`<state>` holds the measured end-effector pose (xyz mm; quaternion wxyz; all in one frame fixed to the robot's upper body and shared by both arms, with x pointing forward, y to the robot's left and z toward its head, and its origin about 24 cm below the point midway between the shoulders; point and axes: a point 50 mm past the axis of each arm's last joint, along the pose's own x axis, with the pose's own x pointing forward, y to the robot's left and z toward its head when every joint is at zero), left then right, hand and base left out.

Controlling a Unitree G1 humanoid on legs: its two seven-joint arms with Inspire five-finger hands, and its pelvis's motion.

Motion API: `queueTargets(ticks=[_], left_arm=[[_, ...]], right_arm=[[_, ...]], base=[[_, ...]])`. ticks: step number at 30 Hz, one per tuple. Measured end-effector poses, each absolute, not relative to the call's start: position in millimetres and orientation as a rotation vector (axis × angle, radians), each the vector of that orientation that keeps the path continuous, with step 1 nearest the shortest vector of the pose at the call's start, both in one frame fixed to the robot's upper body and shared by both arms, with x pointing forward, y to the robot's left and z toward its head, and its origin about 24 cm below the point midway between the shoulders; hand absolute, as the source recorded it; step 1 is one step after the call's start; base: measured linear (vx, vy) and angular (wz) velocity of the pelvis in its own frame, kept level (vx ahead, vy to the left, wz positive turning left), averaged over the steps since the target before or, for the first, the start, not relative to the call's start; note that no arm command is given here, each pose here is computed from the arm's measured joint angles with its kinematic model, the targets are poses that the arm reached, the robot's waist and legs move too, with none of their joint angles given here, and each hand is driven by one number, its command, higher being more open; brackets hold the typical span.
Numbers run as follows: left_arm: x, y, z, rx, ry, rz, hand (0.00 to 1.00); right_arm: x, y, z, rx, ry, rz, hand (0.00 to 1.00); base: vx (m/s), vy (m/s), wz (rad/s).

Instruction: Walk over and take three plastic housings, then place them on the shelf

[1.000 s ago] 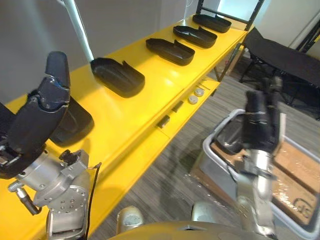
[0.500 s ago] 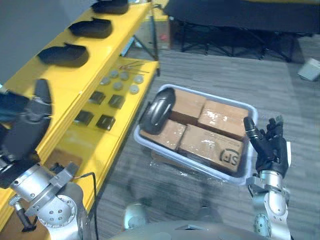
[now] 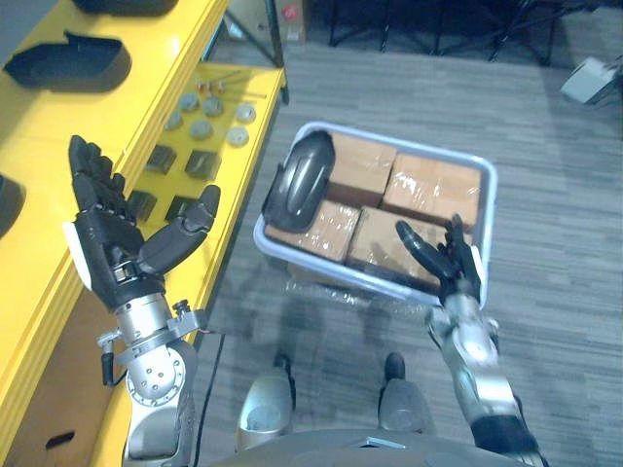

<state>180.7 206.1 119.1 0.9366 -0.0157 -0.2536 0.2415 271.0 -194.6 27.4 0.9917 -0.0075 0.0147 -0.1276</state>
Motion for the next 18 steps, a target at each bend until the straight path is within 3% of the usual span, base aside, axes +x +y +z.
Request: queueTargets(ticks=[3,8,18], left_arm=[[190,197,119,-0.05,-0.513,0.451,1.0],[200,178,114,-0.072,-0.489,0.341,1.0],[217,137,96,-0.103,-0.4,0.066,1.0]], right_arm=[[320,-197,64,-0.096,-0.028,-0.297,1.0],[366,-210,116,-0.199,-0.079,-0.415,1.0],[392,-223,163,-0.318,-0.071,-0.516,1.0]], base=[[-0.16,0.033,0.31],[-0.05,-0.019,0.29],[0.0,0.0,0.11]])
